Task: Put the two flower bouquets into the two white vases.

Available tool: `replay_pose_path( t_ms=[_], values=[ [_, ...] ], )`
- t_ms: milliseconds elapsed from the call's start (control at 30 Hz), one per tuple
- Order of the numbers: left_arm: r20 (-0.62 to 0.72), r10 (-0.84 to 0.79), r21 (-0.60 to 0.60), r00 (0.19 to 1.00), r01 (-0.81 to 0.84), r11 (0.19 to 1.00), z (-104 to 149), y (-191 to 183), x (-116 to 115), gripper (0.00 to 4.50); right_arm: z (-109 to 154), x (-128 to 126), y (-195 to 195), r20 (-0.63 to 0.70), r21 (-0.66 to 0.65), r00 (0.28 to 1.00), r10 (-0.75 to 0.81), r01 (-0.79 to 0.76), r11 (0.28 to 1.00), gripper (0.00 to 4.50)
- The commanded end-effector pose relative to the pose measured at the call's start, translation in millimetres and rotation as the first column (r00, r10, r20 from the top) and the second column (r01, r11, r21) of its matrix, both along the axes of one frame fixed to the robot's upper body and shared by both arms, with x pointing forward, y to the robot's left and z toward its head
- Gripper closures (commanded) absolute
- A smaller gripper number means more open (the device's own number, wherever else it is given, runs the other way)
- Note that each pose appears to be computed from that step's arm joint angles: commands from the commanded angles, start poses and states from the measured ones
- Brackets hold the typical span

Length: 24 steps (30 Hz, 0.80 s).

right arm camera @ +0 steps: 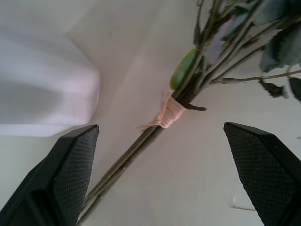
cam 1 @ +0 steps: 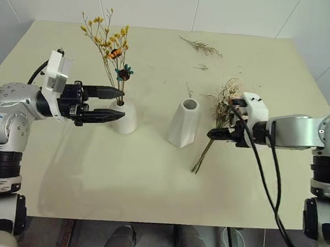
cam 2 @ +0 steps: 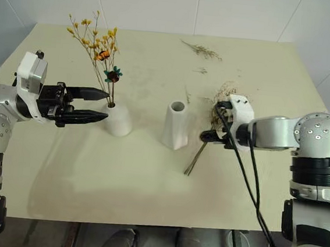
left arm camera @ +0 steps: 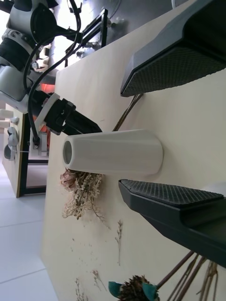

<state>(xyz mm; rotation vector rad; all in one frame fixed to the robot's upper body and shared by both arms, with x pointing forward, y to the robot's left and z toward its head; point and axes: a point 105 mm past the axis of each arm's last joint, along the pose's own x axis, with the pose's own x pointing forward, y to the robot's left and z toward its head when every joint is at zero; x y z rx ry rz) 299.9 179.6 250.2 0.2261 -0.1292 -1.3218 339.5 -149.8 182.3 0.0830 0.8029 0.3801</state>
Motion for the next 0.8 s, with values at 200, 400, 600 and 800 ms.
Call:
replay_pose_path(
  t_ms=[200,400,600,800],
  values=[
    [0.054,0.028,-0.014,0.998,-0.027,1.000,12,5,-11,1.52,-2,6,11,0.016,-0.044,0.999,-0.040,0.040,0.998,0.00],
    [0.049,0.044,-0.013,0.998,-0.043,0.999,10,6,-15,1.52,-13,3,21,-0.006,-0.052,1.000,-0.025,0.024,0.998,0.00],
    [0.053,0.047,-0.008,0.998,-0.046,0.999,13,6,-15,1.50,-25,-3,39,-0.044,-0.040,0.999,0.004,-0.006,0.999,0.39],
    [0.060,0.044,-0.006,0.997,-0.043,0.999,14,5,-15,1.50,-30,-3,47,-0.048,-0.048,0.999,0.005,-0.007,0.999,2.25]
  ],
)
